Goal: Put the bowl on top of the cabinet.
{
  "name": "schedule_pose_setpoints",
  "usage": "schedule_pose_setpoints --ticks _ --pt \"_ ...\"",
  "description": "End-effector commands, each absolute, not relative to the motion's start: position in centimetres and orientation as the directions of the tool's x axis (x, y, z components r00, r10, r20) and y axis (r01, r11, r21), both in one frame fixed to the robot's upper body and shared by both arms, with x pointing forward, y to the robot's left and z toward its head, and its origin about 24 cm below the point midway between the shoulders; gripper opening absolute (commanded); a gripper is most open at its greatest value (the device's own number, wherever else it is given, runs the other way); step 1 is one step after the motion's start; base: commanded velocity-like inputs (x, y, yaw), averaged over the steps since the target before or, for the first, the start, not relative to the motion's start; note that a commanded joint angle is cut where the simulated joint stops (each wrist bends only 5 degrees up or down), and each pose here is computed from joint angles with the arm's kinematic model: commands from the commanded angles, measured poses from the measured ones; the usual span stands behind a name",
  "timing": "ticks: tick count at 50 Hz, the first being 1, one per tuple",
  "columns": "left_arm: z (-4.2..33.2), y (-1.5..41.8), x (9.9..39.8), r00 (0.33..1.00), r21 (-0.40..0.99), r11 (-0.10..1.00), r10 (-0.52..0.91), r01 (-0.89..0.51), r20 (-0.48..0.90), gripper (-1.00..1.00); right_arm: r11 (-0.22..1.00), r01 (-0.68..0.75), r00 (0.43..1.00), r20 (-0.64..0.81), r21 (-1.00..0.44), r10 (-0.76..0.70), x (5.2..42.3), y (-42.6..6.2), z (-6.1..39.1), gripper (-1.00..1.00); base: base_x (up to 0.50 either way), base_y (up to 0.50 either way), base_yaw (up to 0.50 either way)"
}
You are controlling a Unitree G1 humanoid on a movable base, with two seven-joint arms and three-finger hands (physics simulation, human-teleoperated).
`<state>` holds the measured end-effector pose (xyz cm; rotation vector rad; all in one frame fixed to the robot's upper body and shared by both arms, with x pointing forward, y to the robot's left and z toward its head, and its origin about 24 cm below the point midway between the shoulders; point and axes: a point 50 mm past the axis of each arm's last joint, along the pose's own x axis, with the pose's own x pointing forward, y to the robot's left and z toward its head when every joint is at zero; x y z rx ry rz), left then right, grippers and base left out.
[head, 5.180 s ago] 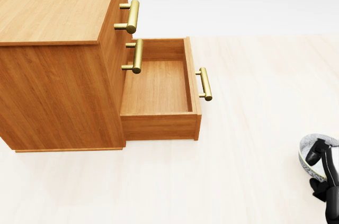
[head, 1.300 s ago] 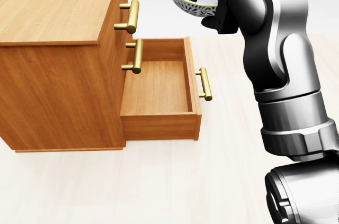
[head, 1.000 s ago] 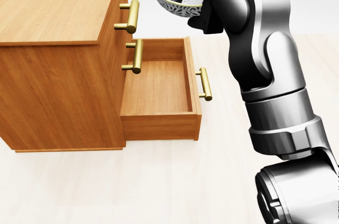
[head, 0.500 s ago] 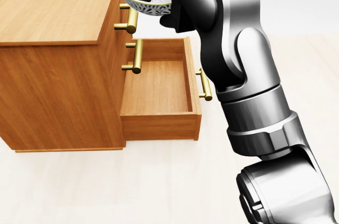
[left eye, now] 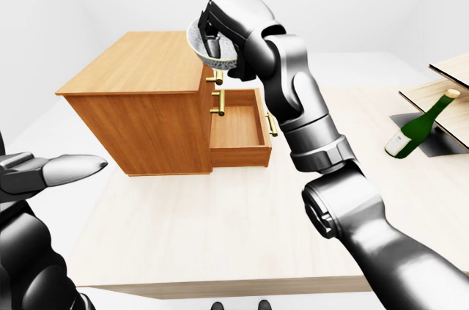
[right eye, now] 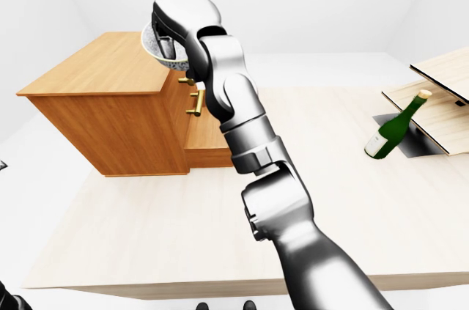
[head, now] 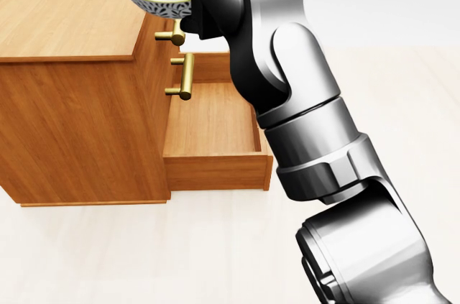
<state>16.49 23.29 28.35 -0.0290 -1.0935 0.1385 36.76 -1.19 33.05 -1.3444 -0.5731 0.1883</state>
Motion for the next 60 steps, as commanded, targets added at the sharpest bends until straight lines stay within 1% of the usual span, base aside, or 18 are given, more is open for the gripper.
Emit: schedule_pose_setpoints --ticks 1,21,60 --pt "28.4 23.3 16.5 0.450 -0.098 0.991 0.130 -0.093 0.883 1.00 0.252 0.224 0.836 0.318 -0.941 0.447 36.9 -0.1 34.0 -1.00 0.00 0.00 0.00" --pt "28.5 23.3 16.3 0.442 -0.103 0.991 0.131 -0.087 0.887 1.00 0.243 0.220 0.828 0.313 -0.945 0.466 37.1 1.6 34.1 -1.00 0.00 0.00 0.00" --pt "28.8 23.4 16.1 0.432 -0.117 0.990 0.139 -0.077 0.891 1.00 0.218 0.189 0.814 0.277 -0.958 0.510 36.8 5.0 32.2 -1.00 0.00 0.00 0.00"
